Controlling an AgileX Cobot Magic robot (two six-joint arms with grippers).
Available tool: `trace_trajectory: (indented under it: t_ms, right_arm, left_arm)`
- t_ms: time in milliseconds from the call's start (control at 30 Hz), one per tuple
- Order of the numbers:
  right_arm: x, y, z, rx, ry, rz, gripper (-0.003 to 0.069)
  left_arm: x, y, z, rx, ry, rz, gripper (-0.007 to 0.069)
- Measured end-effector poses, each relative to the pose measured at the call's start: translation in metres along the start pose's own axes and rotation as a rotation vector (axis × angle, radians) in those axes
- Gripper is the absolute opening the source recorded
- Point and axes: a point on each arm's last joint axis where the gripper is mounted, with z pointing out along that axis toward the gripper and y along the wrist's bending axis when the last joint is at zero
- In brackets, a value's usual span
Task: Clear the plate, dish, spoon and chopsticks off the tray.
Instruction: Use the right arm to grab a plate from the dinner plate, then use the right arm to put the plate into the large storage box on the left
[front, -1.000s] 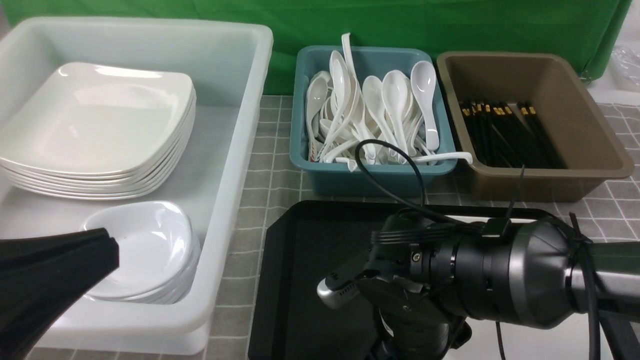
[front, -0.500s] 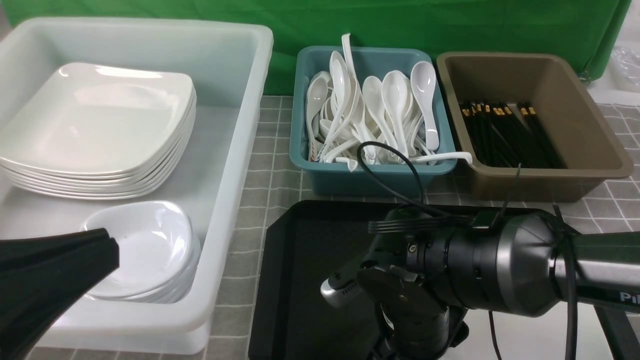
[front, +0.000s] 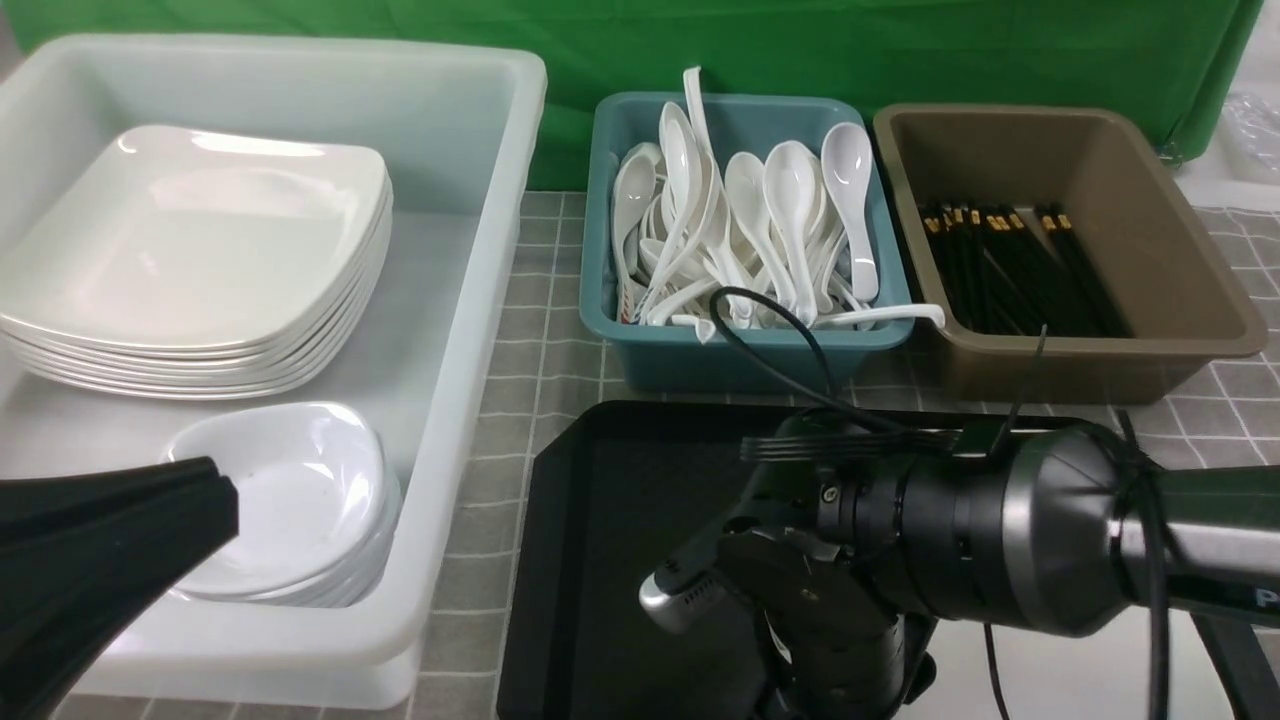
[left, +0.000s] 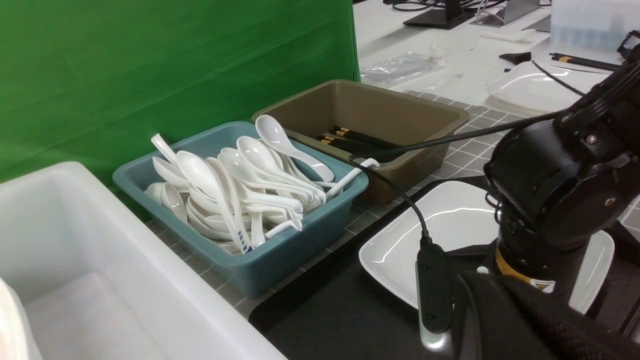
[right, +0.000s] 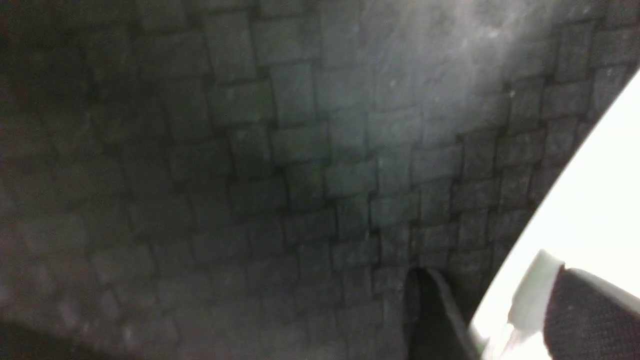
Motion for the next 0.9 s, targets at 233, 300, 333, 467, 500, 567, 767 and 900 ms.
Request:
trace_trajectory:
  t_ms: [233,300,333,467,500,567,767,900]
  right_arm:
    - [0.03,0.007,-0.08,-0.03,-0.119,-0.058,0.0159]
    - [0.039,0.004,-0.102,-0.036,-0.163,-0.063,0.0122]
    - [0.047,0.001,-0.119,-0.038,-0.198,-0.063,0.0095]
    - [0.066,-0.006,-0.163,-0.076,-0.335,-0.068,0.0059]
    - [0.069,-0.006,-0.17,-0.088,-0.355,-0.071,0.0058]
    - [0.078,-0.004,-0.188,-0.124,-0.417,-0.085,0.0058]
    - [0.083,-0.009,-0.228,-0.145,-0.561,-0.115,0.0058]
    - [0.078,-0.017,-0.264,-0.093,-0.704,-0.2,0.0058]
  left_arm:
    - [0.001,0.001,0.0,-0.015,0.012,0.033,0.0011]
    - [0.001,0.002,0.0,-0.019,0.015,0.043,0.0011]
    - [0.001,0.002,0.0,-0.021,0.016,0.048,0.0011]
    - [0.002,0.002,0.0,-0.025,0.018,0.055,0.0011]
    - [0.002,0.002,0.0,-0.026,0.019,0.056,0.0011]
    - [0.001,0.003,0.0,-0.029,0.017,0.06,0.0011]
    - [0.002,0.003,0.0,-0.036,0.022,0.052,0.0011]
    - [0.006,0.009,-0.001,-0.095,0.069,0.035,0.0011]
